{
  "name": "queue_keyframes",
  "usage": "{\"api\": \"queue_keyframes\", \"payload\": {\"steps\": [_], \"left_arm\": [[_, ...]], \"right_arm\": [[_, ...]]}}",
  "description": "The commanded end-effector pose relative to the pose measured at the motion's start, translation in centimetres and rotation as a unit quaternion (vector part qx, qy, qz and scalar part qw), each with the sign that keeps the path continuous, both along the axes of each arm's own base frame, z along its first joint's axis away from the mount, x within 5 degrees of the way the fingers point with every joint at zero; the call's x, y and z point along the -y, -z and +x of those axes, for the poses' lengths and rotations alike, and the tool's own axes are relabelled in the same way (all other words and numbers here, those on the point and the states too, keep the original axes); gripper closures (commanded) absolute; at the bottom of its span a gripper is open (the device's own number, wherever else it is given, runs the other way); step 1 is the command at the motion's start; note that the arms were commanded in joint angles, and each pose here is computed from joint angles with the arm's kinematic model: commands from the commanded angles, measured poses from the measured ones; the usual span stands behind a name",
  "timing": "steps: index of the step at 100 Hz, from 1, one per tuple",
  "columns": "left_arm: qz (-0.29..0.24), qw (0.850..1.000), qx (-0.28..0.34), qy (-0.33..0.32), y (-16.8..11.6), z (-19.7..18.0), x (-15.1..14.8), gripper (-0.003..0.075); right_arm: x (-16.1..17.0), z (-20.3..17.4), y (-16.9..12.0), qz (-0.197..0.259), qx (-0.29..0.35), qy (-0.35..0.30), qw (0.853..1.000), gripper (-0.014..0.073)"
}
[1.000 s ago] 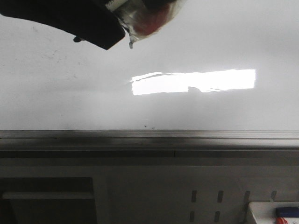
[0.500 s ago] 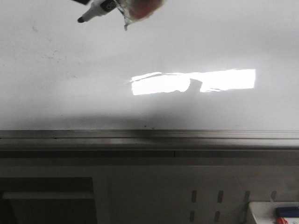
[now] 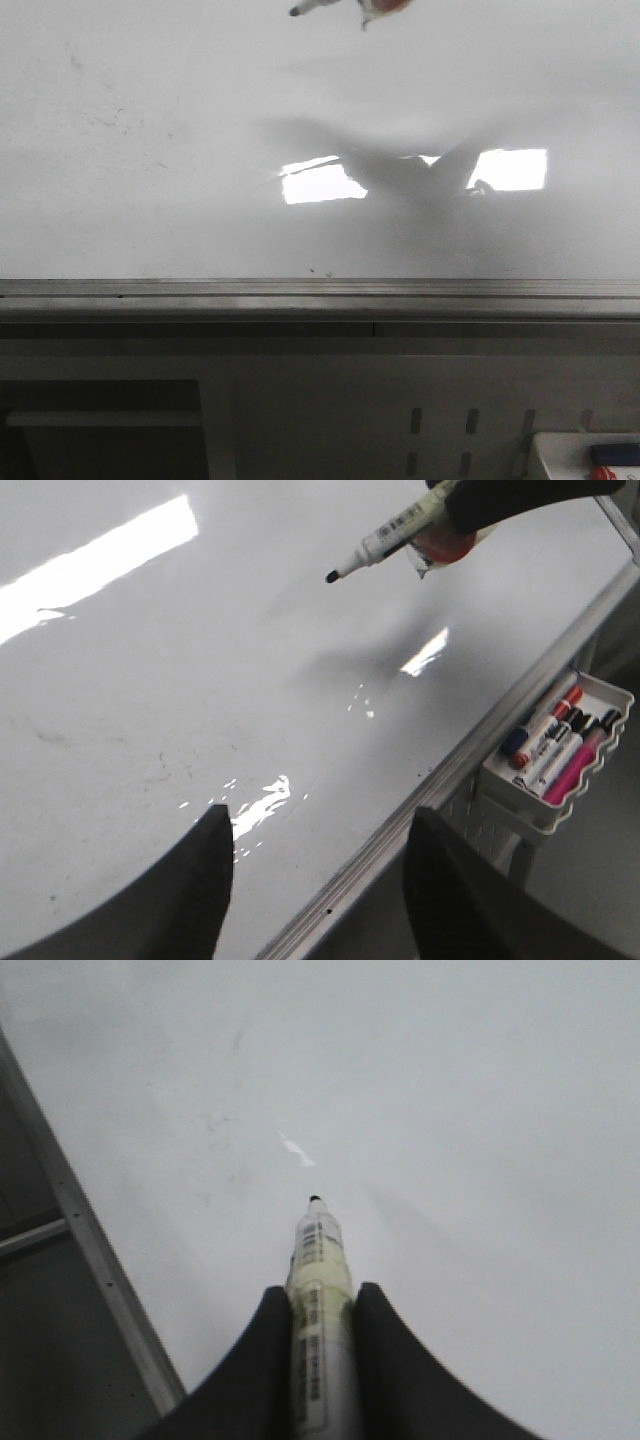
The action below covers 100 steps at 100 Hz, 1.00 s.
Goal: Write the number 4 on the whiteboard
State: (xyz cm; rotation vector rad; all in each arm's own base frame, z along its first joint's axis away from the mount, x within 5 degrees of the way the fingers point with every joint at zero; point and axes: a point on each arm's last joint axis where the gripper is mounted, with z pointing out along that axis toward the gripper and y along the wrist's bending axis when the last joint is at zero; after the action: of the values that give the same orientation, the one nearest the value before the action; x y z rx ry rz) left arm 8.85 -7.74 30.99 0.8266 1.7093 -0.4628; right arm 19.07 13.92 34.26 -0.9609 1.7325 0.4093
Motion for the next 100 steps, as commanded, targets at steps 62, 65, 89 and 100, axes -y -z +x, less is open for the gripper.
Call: {"api": "queue_keyframes", "payload": {"steps": [62,65,89,100], "left_arm": [[-0.112,0.993,0.003,-0.036,0.2,-1.5,-1.1,0.0553],[-0.112,0.993,0.003,-0.036,0.2,-1.5,-1.1,0.0553],[-0.119,0.992,-0.003,-0.035,0.2,-1.5,-1.1,0.0553],[-0.121,0.992,-0.005,-0.034,0.2,-1.5,-1.1,0.0554]], "right_arm": [[1.9,4.2,0.6,0.0,0.018,0.105,0.994,0.0654],[1.8,4.4,0.9,0.0,0.012,0.107,0.994,0.0653],[1.0,4.4,2.2,-0.012,-0.036,0.074,0.996,0.0649],[0.2,3.7,2.5,-0.012,-0.06,0.046,0.997,0.0648]]}}
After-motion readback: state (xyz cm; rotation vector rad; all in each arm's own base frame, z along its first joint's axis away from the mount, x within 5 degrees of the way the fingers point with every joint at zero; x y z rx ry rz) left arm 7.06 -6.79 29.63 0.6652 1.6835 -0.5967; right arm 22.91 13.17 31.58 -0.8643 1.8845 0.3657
